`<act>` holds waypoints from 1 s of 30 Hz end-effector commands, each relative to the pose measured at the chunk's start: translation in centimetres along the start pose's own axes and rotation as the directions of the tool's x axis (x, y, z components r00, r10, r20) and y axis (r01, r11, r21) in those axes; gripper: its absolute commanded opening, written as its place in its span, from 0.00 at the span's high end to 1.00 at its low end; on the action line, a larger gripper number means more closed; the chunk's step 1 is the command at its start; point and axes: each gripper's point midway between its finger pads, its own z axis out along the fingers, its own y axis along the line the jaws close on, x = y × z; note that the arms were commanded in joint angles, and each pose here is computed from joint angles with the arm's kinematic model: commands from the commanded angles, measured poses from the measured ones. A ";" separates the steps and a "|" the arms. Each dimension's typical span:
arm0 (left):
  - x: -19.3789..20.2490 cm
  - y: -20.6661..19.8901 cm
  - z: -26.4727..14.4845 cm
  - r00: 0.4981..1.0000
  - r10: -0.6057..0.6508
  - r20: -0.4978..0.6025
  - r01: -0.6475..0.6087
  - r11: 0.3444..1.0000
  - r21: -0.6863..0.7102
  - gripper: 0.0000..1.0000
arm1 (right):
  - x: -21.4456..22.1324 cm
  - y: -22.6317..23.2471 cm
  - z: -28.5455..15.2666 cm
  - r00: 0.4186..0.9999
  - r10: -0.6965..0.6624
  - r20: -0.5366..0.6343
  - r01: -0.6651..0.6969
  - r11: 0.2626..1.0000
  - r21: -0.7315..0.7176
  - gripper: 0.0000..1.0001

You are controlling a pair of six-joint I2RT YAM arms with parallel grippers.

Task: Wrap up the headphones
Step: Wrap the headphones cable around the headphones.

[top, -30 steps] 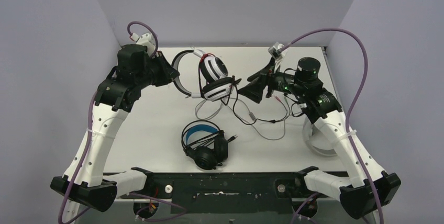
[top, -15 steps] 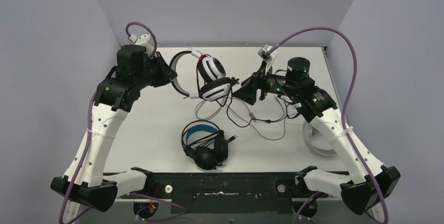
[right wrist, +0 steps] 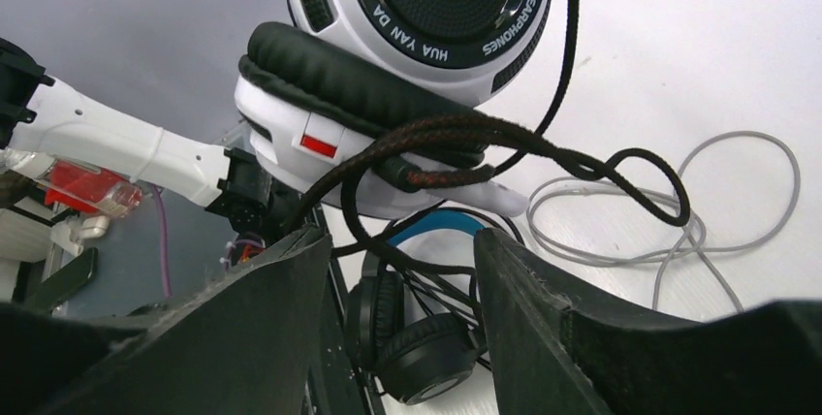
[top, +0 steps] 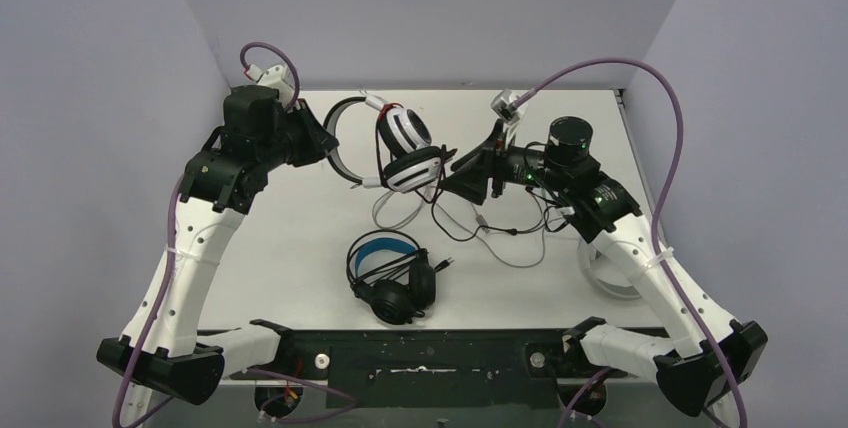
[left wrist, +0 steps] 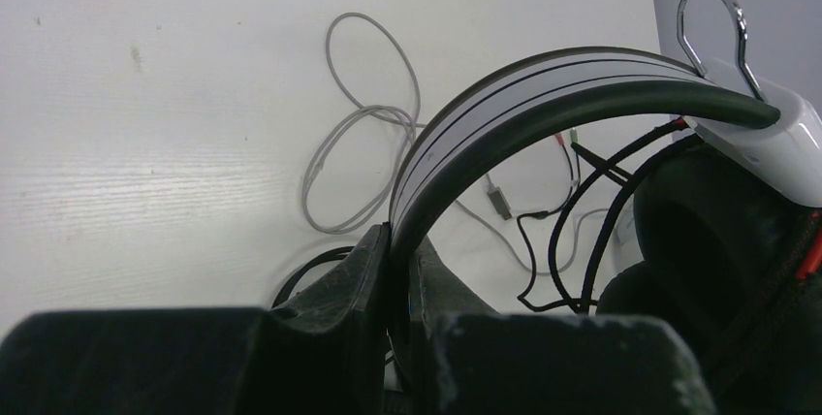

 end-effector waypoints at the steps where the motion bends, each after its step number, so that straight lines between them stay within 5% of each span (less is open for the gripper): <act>1: -4.3 -4.0 -3.2 0.988 -0.027 0.152 0.004 0.988 0.151 1.00 | -2.1 0.4 1.3 0.997 -0.005 0.077 0.009 0.999 -0.042 0.50; 9: -4.6 -2.4 -3.0 0.984 -0.034 0.177 0.022 0.998 0.067 1.00 | -2.8 -0.3 -0.2 0.992 -0.030 0.123 0.022 0.997 0.068 1.00; 12: -4.6 -0.9 -2.7 0.982 -0.042 0.185 0.043 0.999 -0.002 1.00 | -3.2 -3.0 -3.5 0.993 -0.078 0.085 0.045 0.939 0.341 1.00; 16: -4.5 0.5 -2.3 0.981 -0.051 0.186 0.059 0.997 -0.041 1.00 | -3.0 -8.1 -11.0 0.994 -0.094 0.055 0.022 0.667 0.744 1.00; 21: -4.0 0.4 -1.8 0.987 -0.047 0.154 0.050 0.999 -0.016 1.00 | -2.0 -10.9 -14.7 0.998 -0.063 0.022 0.014 0.515 0.857 1.00; 25: -4.4 0.1 -2.1 0.985 -0.056 0.162 0.057 0.998 -0.005 1.00 | 1.0 -13.8 -14.9 0.998 0.040 -0.049 0.024 0.490 0.871 1.00; 30: -5.1 -2.2 -2.4 0.985 -0.093 0.145 0.079 0.992 0.097 1.00 | 6.8 -15.6 -10.8 0.982 0.111 -0.153 0.050 0.628 0.777 1.00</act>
